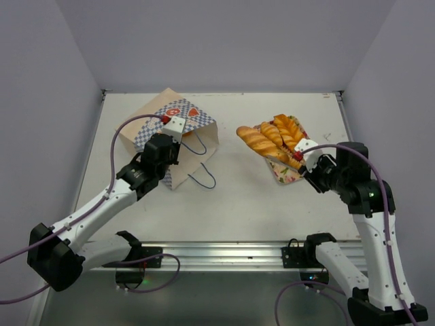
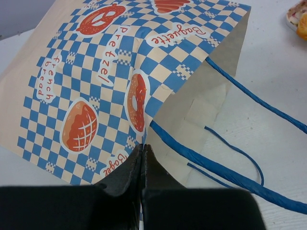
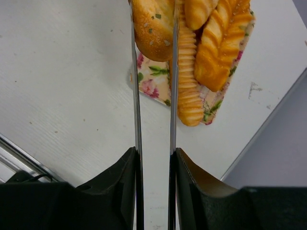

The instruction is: Take the fake bread out of the paper bag

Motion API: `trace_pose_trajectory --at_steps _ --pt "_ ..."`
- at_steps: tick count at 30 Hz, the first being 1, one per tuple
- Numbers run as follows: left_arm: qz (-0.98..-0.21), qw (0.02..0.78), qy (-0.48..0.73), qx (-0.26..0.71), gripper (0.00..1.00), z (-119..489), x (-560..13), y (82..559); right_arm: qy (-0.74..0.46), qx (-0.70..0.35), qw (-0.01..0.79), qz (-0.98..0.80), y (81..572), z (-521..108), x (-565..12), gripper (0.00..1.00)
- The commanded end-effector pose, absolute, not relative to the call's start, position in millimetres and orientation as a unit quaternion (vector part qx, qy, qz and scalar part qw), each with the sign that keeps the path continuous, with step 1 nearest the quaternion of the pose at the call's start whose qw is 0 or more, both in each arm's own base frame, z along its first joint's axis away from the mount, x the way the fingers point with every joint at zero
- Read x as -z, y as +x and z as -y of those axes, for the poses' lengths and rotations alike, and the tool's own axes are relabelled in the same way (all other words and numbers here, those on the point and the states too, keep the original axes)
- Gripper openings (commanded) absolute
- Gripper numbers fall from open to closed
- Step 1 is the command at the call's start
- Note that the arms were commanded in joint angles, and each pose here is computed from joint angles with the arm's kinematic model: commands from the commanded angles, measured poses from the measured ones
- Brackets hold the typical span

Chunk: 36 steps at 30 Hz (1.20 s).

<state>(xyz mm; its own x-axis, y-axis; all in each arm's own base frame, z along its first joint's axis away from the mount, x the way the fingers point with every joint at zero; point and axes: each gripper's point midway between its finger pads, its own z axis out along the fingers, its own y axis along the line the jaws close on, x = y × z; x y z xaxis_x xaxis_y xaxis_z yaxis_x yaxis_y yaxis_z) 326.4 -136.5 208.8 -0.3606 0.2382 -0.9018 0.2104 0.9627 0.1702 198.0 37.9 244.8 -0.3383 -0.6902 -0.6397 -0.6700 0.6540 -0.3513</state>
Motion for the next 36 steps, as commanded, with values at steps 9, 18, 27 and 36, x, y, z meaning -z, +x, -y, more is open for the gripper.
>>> trace_pose_trajectory --at_steps 9,18,27,36 --pt "-0.796 0.587 0.143 0.036 0.0 145 -237 321 -0.225 0.101 0.455 -0.856 250 20 -261 0.0" --pt "-0.786 0.598 0.147 0.056 0.0 145 -244 310 -0.177 0.051 0.429 -0.884 286 32 -221 0.0" --pt "-0.784 0.599 0.149 0.065 0.0 145 -244 305 -0.204 0.026 0.393 -0.896 279 25 -184 0.06" --pt "-0.783 0.599 0.148 0.072 0.0 145 -245 301 -0.202 0.033 0.39 -0.898 276 28 -182 0.37"
